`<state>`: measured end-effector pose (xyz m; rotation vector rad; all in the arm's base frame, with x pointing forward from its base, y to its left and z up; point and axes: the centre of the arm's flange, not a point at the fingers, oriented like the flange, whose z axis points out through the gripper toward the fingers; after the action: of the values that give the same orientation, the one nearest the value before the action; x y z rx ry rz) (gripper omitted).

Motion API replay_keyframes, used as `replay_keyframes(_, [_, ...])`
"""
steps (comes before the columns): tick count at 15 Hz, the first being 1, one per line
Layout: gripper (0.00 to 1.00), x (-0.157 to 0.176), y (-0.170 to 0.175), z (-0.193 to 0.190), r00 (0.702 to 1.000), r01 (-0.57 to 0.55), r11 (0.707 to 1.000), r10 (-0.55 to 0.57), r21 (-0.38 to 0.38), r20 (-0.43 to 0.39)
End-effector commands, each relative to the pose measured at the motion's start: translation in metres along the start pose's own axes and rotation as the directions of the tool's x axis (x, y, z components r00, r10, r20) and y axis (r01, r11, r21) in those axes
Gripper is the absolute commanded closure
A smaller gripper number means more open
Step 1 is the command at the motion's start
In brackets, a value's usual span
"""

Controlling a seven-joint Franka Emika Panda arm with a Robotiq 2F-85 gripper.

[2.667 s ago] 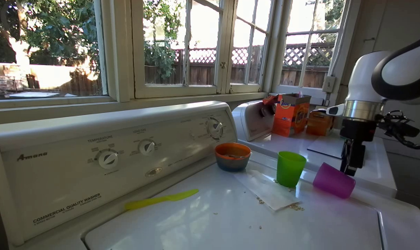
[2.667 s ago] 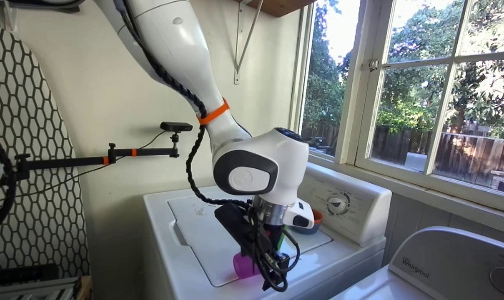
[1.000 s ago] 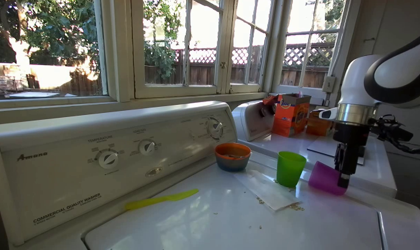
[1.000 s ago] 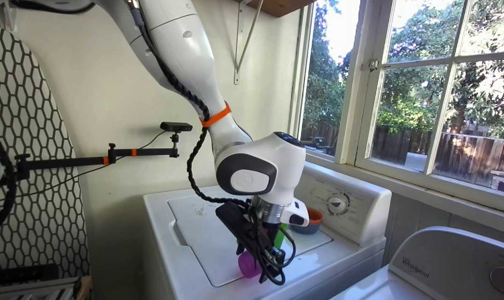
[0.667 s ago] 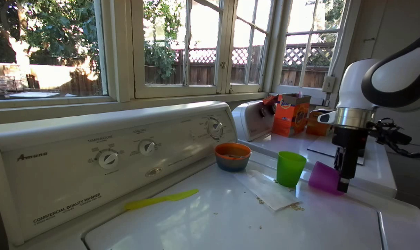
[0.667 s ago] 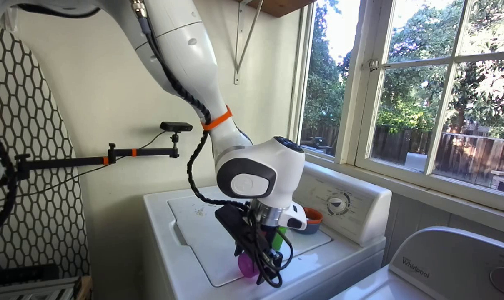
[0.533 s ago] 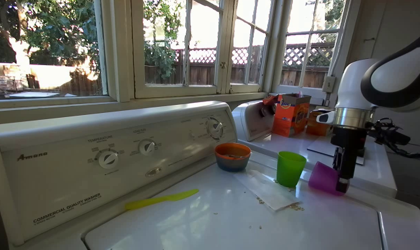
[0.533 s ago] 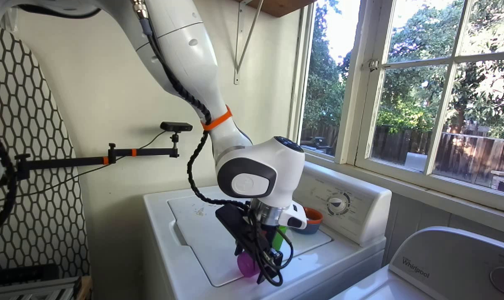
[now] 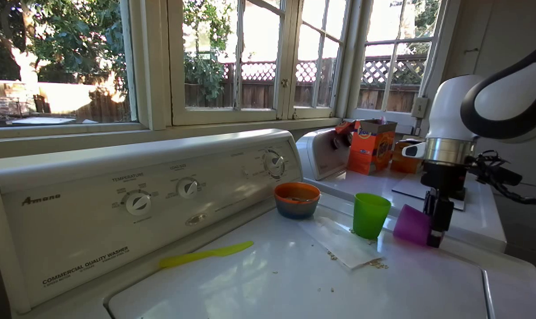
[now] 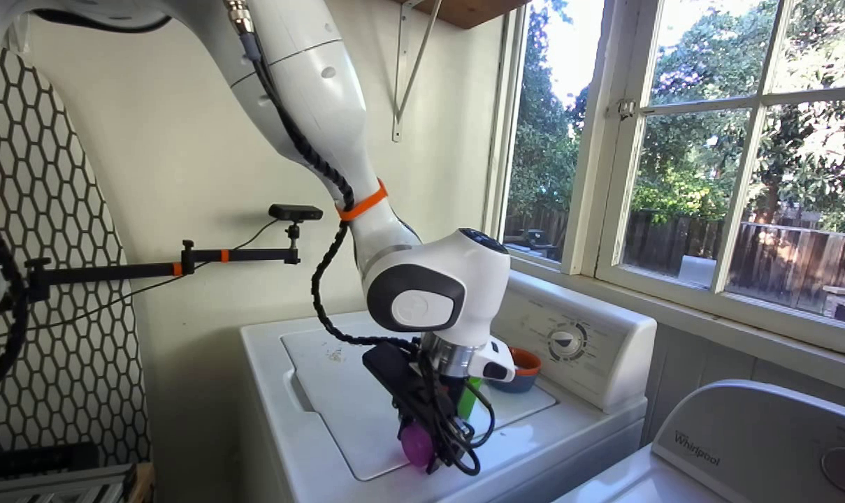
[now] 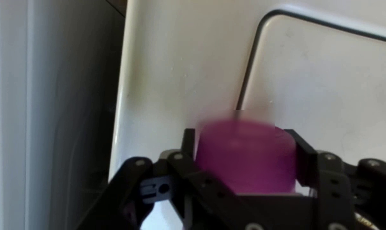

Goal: Put the purple cup on the green cup in an upside down position

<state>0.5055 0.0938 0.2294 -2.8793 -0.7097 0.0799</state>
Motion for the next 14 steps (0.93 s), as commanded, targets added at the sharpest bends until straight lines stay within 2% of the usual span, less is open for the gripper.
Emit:
replay_keyframes(1, [0.56, 0.009, -0.002, 0.002, 1.000, 0.030, 0.998, -0.030, -0.051, 0.010])
replay_keyframes(4, [0.56, 0.012, -0.006, -0.003, 0.995, 0.087, 0.992, -0.083, -0.092, 0.047])
replay_keyframes(9, [0.56, 0.014, -0.013, -0.029, 0.970, 0.184, 0.957, -0.140, -0.224, 0.200])
replay_keyframes(11, [0.56, 0.017, -0.017, -0.041, 0.948, 0.228, 0.942, -0.156, -0.247, 0.278])
replay_keyframes(14, [0.56, 0.026, -0.025, -0.059, 0.890, 0.296, 0.927, -0.181, -0.231, 0.418])
